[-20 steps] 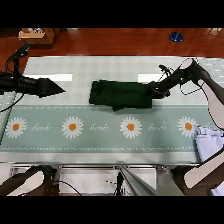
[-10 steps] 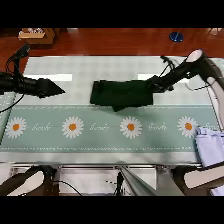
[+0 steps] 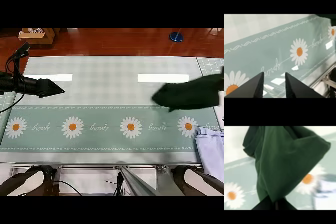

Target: Fold the shirts.

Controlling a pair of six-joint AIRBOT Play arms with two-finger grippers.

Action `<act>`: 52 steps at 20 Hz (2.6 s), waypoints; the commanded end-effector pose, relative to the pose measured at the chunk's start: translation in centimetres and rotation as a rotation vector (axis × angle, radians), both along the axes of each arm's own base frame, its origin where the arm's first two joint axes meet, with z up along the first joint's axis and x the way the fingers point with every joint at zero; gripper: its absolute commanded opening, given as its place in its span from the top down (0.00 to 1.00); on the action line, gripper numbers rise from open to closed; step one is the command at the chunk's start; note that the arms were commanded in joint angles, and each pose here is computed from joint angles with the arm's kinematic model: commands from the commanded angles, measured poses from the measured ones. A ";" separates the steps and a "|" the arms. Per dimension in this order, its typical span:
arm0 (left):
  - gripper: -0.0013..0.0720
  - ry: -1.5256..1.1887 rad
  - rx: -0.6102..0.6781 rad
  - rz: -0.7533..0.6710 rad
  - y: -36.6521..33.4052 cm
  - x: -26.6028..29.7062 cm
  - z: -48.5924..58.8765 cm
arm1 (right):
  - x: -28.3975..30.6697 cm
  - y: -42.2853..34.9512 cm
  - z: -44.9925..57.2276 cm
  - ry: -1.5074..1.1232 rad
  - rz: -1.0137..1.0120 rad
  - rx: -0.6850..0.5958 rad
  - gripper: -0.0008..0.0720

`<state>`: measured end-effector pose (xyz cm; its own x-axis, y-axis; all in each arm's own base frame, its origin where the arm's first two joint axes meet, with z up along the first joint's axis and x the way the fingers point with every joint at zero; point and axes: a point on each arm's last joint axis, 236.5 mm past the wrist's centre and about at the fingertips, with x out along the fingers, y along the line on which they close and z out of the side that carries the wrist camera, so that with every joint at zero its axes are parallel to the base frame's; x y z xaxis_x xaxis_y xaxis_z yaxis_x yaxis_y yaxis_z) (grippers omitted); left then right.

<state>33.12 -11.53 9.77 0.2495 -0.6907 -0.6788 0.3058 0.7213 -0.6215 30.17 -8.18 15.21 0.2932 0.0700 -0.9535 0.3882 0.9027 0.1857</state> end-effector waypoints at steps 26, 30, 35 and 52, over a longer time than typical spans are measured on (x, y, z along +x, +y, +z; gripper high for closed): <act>0.52 -0.320 0.159 0.347 8.1 9.7 1.0 | -38.4 -10.2 -11.5 1.097 -0.766 -0.124 0.94; 0.52 -0.302 0.158 0.345 8.1 9.8 0.3 | -39.5 -11.7 -12.5 1.038 -0.789 -0.153 0.42; 0.50 -0.218 0.182 0.330 8.6 10.3 -3.5 | -28.0 -17.8 -12.5 0.592 -0.613 -0.274 0.42; 0.14 -0.301 0.667 -0.027 -4.2 8.2 -7.3 | 7.5 5.3 -11.2 -0.116 0.503 -0.187 0.36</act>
